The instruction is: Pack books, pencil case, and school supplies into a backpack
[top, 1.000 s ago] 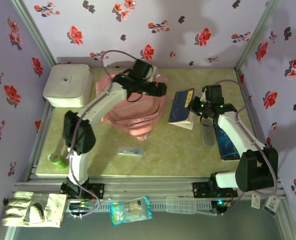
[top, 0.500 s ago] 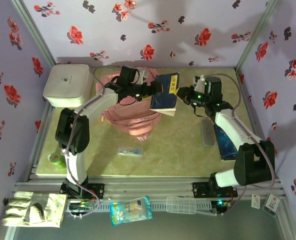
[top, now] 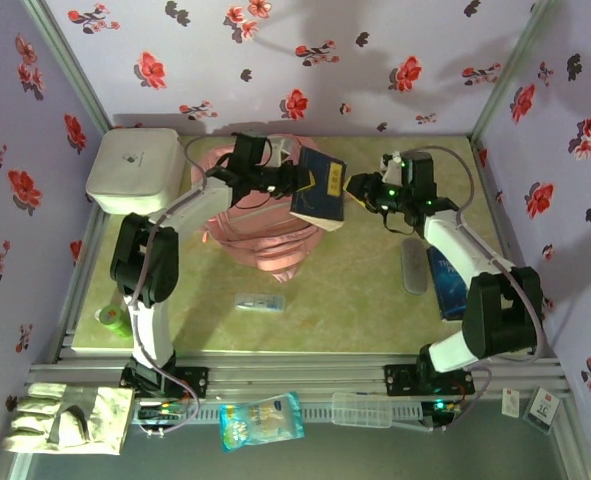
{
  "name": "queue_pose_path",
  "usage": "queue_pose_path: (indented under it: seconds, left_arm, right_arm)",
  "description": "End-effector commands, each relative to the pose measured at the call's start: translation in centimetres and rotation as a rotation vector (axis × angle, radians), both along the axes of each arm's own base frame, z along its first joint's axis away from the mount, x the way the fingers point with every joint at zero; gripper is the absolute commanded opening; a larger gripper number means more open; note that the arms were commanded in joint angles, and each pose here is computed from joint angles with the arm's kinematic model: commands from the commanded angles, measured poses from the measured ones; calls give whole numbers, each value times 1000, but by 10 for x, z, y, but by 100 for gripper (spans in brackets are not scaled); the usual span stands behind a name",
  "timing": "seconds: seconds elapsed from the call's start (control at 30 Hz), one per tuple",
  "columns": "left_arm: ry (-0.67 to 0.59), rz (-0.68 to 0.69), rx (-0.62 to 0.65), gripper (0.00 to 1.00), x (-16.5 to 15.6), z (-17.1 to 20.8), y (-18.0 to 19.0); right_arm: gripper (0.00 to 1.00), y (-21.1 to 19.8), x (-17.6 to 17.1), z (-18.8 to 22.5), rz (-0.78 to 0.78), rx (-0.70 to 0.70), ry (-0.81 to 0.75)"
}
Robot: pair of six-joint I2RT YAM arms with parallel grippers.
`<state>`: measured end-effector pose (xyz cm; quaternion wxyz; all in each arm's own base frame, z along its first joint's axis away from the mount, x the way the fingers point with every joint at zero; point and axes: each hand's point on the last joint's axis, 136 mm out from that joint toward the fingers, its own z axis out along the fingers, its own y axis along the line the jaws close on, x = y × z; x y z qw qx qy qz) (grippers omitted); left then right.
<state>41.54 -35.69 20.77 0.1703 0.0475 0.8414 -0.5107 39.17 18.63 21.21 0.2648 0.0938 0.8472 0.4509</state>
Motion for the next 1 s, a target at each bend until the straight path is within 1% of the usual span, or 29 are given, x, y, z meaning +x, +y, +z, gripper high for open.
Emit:
queue_pose_path:
  seconds: [0.0,0.07,0.13,0.17,0.27,0.37,0.43,0.63,0.77,0.97]
  left_arm:
    - [-84,24,-63,9,7,34,19]
    - [-91,56,-70,4,12,38,31]
    - [-108,97,-72,2,18,45,43]
    - [-118,122,-68,0,22,48,49]
    - [-149,204,-58,0,31,61,66]
    - [-177,292,-56,0,39,76,80]
    - [-198,349,-67,0,44,86,88]
    - [-255,449,-161,0,53,120,99]
    - [-287,482,-225,0,55,139,102]
    - [-309,515,-316,0,54,160,105]
  right_arm:
    - [49,-17,9,-14,-62,-135,-8]
    - [60,-18,12,-17,-92,-124,-3]
    - [68,-16,15,-15,-110,-86,-6]
    - [71,-14,18,-14,-122,-59,-8]
    - [77,-2,22,-9,-128,11,-5]
    - [87,15,25,1,-140,84,-25]
    - [91,29,26,7,-143,145,-24]
    - [94,77,24,42,-106,357,-30]
    - [95,106,19,62,-81,453,-46]
    - [96,128,27,79,-87,603,-59]
